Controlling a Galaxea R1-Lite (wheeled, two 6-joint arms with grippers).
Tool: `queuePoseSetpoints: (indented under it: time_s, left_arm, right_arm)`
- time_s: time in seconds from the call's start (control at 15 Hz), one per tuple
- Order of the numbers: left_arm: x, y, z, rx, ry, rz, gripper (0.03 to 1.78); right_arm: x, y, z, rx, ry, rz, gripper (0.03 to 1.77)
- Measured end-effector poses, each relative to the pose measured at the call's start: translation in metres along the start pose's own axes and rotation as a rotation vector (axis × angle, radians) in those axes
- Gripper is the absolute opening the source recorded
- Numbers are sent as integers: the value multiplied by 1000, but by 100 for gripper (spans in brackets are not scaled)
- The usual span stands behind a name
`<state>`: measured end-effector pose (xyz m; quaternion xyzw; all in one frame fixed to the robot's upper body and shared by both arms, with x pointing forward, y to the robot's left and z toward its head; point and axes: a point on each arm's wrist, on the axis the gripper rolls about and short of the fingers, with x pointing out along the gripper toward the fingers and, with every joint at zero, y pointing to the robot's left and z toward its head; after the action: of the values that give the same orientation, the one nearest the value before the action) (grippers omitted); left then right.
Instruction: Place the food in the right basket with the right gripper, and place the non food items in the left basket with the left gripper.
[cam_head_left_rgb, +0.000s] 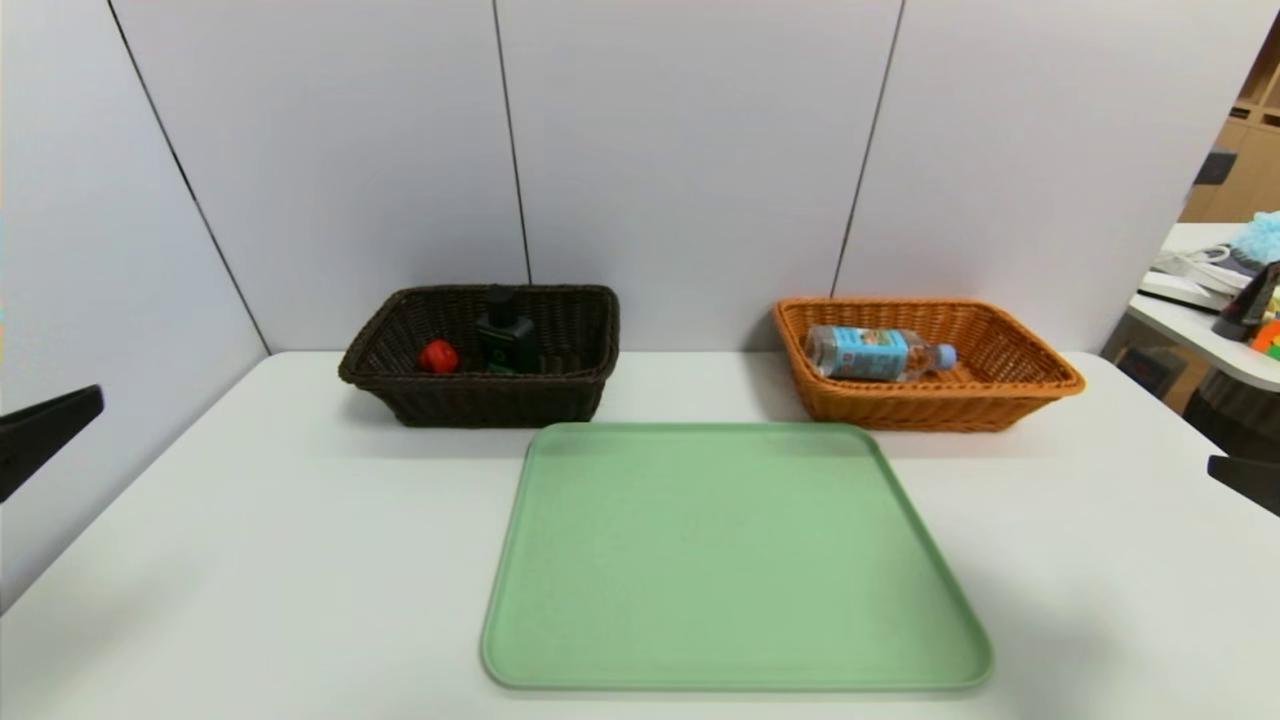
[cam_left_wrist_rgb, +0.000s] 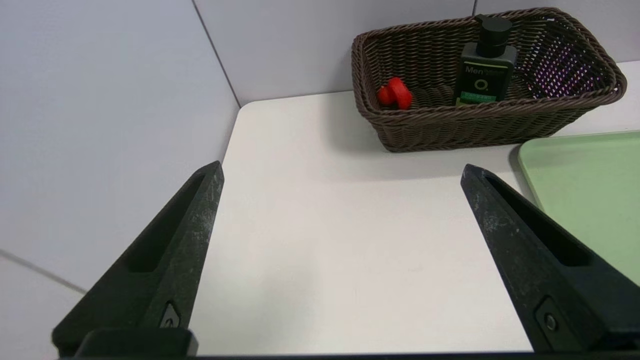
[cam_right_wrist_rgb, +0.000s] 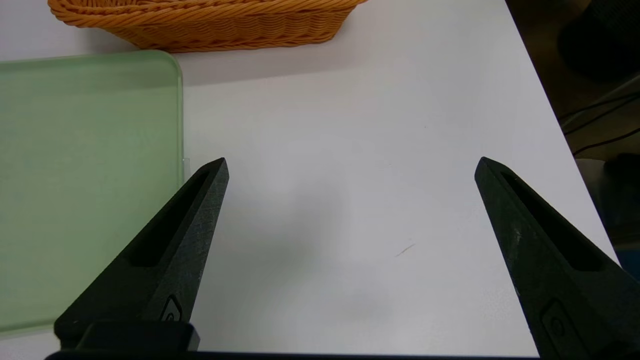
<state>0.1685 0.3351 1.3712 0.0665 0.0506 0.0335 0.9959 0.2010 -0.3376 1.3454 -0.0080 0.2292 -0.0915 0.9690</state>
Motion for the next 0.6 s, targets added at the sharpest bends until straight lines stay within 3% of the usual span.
queuePoseSetpoints:
  time_s: [0.4,0.6]
  left_arm:
    - [-57,-3,-53,-40,-90,14,169]
    - [-78,-4,-76,-43,-115,4,169]
  right_arm:
    - [-33,-10,-19,33,-101,-13,170]
    - [-57,-15,-44,39,-180,-14,170]
